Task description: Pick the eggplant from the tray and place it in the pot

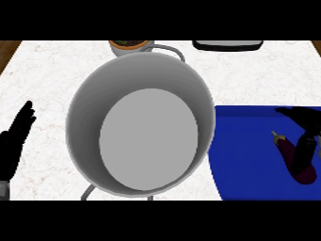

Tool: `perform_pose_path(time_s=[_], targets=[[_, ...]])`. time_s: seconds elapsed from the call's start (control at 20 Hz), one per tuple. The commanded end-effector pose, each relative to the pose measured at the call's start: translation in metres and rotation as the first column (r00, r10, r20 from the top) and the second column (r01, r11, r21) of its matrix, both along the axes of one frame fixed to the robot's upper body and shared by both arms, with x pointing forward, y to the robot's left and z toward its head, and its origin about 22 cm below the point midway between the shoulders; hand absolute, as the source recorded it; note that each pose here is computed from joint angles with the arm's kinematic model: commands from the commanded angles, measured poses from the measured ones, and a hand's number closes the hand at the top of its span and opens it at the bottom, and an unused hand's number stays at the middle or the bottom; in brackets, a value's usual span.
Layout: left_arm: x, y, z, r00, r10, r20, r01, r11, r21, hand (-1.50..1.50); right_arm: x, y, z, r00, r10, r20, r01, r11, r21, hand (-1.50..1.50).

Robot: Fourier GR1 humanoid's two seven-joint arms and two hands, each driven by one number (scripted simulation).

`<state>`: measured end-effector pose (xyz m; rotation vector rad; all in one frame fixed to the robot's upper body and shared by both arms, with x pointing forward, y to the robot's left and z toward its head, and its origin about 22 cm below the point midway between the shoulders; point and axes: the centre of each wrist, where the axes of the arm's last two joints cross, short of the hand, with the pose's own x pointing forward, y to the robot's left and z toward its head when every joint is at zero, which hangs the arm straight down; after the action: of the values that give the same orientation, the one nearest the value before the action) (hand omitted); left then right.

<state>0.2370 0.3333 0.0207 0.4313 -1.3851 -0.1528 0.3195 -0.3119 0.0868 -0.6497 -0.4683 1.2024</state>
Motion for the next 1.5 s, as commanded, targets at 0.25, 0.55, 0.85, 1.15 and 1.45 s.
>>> perform_pose_path(time_s=[0.25,0.55,0.85,1.15,1.45], targets=[[0.003,-0.013,-0.008,1.000,0.009,0.013,-0.009,1.000,-0.011,0.00,0.007,0.001,-0.030,0.997,-0.020,-0.070,0.018,0.999,-0.027,-1.50],[0.005,-0.002,0.003,1.000,0.010,0.001,-0.010,1.000,0.000,0.00,0.000,0.004,-0.042,0.998,-0.006,-0.058,0.002,0.997,-0.075,-1.50],[-0.005,-0.003,-0.013,1.000,0.005,-0.010,-0.005,1.000,0.006,0.00,-0.015,-0.023,-0.063,0.997,-0.029,-0.075,0.024,0.998,-0.056,-1.50],[-0.005,-0.015,-0.007,1.000,0.011,0.005,-0.011,1.000,-0.003,0.00,-0.009,-0.010,-0.082,0.992,0.031,-0.119,-0.041,0.996,-0.083,1.50],[-0.003,-0.004,-0.010,1.000,0.003,0.007,-0.003,1.000,-0.022,0.00,-0.007,-0.018,-0.062,0.995,0.079,-0.055,-0.081,0.996,-0.026,1.50]])
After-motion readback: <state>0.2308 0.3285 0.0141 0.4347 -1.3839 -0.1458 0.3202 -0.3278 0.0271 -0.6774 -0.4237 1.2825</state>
